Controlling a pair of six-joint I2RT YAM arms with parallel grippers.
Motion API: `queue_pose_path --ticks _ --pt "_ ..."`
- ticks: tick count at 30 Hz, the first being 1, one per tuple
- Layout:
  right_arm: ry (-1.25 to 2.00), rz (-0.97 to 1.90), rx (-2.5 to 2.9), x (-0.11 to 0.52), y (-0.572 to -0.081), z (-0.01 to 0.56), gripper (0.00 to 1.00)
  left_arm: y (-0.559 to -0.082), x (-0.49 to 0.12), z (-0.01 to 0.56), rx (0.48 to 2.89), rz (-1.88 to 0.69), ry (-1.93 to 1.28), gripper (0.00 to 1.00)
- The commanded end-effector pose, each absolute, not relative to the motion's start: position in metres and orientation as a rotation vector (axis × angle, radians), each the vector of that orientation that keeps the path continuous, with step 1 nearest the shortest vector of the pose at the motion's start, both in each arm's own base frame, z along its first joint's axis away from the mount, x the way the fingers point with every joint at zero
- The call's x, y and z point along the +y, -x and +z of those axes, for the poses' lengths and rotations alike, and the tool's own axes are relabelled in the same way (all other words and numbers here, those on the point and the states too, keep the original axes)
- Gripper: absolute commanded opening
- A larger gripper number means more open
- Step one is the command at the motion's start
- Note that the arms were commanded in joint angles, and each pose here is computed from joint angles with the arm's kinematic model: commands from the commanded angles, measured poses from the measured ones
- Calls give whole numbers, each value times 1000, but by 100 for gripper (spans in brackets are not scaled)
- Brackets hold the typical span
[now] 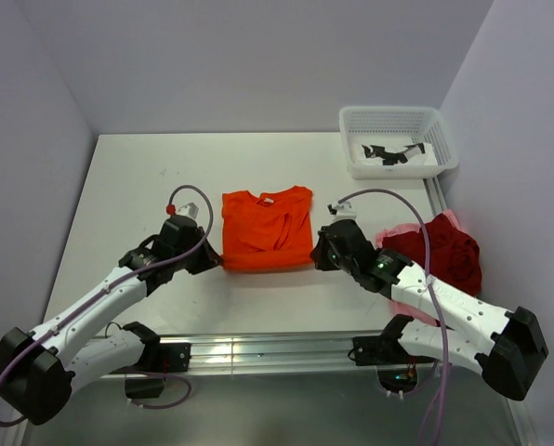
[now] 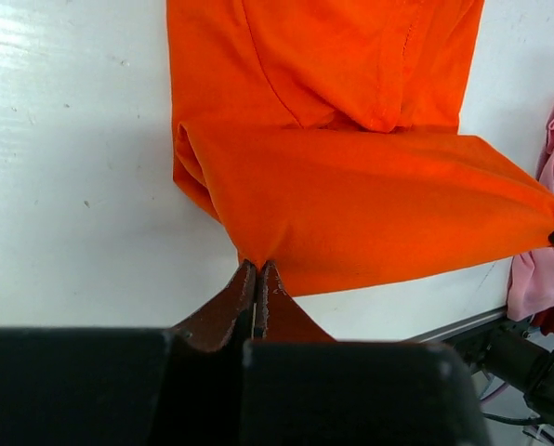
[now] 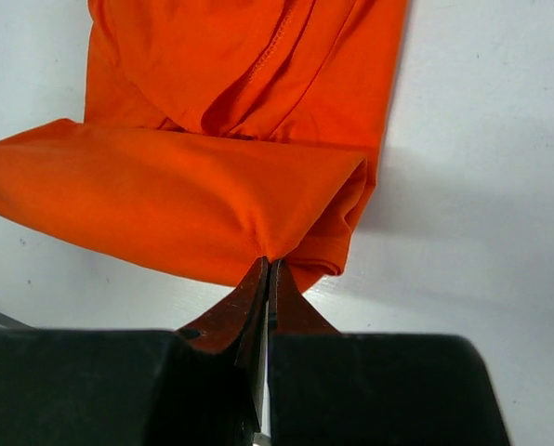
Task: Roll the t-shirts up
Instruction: Fold the tshirt
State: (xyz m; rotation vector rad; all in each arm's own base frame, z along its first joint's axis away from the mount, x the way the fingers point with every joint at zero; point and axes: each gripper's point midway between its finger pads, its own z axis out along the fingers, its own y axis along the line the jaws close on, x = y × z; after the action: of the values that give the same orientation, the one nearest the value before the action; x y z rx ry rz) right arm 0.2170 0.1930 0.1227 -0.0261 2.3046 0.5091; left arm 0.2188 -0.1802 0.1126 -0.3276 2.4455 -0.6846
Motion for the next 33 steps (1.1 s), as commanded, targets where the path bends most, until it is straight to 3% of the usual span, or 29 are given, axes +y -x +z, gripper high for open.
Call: queue_pose_path --ticks 1,33 --pt "66 503 2279 196 -229 140 0 -230 -186 131 2414 -721 274 0" --pt "82 463 2396 191 -335 122 0 -344 -167 112 2495 -635 410 0"
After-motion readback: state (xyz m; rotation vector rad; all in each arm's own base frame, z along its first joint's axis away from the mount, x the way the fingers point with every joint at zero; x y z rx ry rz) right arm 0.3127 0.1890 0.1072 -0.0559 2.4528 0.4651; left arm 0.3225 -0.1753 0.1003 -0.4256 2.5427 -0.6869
